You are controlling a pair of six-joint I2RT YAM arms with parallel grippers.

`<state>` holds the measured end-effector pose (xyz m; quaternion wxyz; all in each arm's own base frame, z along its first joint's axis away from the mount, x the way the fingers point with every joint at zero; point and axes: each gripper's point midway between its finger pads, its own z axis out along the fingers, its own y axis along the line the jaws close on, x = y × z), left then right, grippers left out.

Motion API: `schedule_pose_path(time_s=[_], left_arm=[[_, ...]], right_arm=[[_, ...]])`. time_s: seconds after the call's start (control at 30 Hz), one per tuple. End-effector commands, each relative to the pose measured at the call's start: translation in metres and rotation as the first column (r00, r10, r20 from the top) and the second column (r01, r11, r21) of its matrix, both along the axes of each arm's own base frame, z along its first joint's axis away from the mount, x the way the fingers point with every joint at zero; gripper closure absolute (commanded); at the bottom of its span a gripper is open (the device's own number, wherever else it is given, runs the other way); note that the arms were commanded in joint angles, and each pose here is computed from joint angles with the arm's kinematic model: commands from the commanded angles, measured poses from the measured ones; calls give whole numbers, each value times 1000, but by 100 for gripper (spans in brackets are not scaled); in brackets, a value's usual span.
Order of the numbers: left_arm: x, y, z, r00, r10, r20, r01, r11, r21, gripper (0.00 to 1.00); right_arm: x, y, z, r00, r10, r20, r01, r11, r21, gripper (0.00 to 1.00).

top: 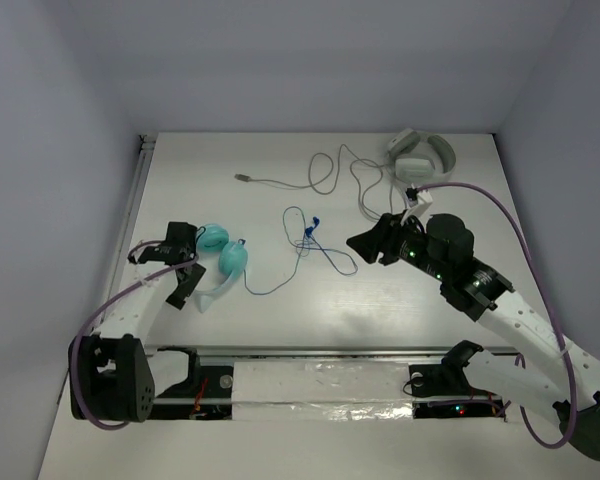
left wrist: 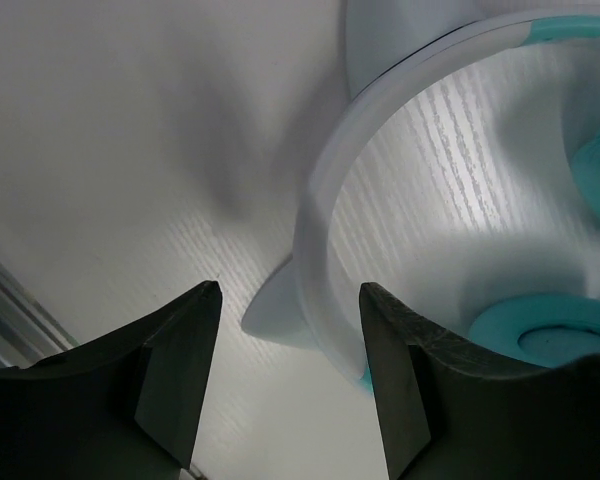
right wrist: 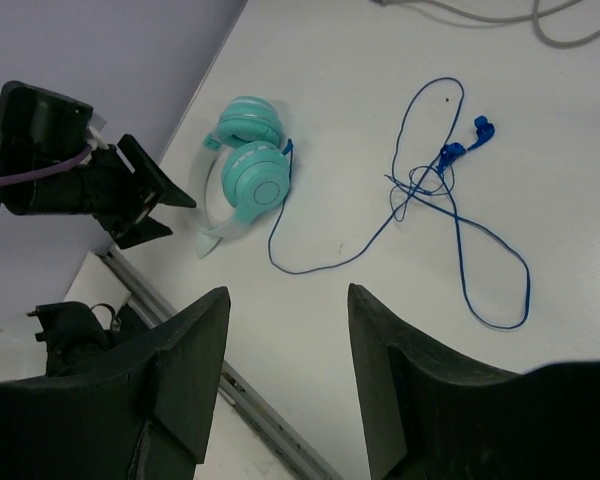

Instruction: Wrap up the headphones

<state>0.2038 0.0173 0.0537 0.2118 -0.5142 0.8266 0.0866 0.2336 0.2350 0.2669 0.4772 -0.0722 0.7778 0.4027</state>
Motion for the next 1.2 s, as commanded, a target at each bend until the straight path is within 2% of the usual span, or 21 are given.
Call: schedule_pose_path(time_s=[0.0, 0.2, 0.33, 0.5, 0.7, 0.77, 0.83, 0.87, 0.93, 1.03, 1.07, 1.17], left_arm=[[22, 7, 0, 998, 31, 63, -33, 999, 29, 46], [39, 9, -11, 998, 2, 60, -5, 999, 52, 47], [31, 5, -31, 1000, 8, 13, -8, 1000, 21, 52], [21, 14, -46, 999, 30, -17, -29, 998, 56, 56], [16, 35, -52, 999, 52, -16, -50, 991, 122, 54], [25, 32, -51, 1000, 2, 3, -2, 994, 110, 53], [29, 28, -51, 999, -26, 23, 24, 995, 93, 58], [33, 23, -50, 997, -61, 37, 58, 996, 70, 69], [37, 19, -52, 994, -93, 63, 89, 994, 58, 74], [40, 12, -55, 989, -126, 73, 125, 992, 25, 89], [41, 7, -56, 987, -140, 80, 141, 990, 3, 100], [43, 4, -54, 978, -186, 89, 187, 982, 1, 100]], right_arm=[[-3, 6, 12, 998, 36, 51, -38, 999, 34, 43], [-1, 5, 9, 998, 26, 49, -27, 999, 28, 43], [2, 3, 6, 999, 7, 42, -8, 1000, 17, 43], [4, 2, 6, 999, -2, 42, 1, 1000, 15, 44], [5, 0, 2, 999, -15, 31, 15, 1000, 3, 44], [6, -1, 3, 999, -24, 33, 24, 1000, 3, 44], [6, -2, 5, 999, -29, 36, 29, 1000, 4, 44], [6, -2, 6, 999, -31, 37, 30, 1000, 6, 44], [7, -3, 7, 998, -40, 38, 40, 999, 6, 44], [9, -6, 8, 997, -62, 42, 62, 998, 11, 44], [9, -6, 8, 997, -65, 44, 65, 998, 13, 44], [12, -6, 9, 996, -73, 48, 73, 997, 17, 45]])
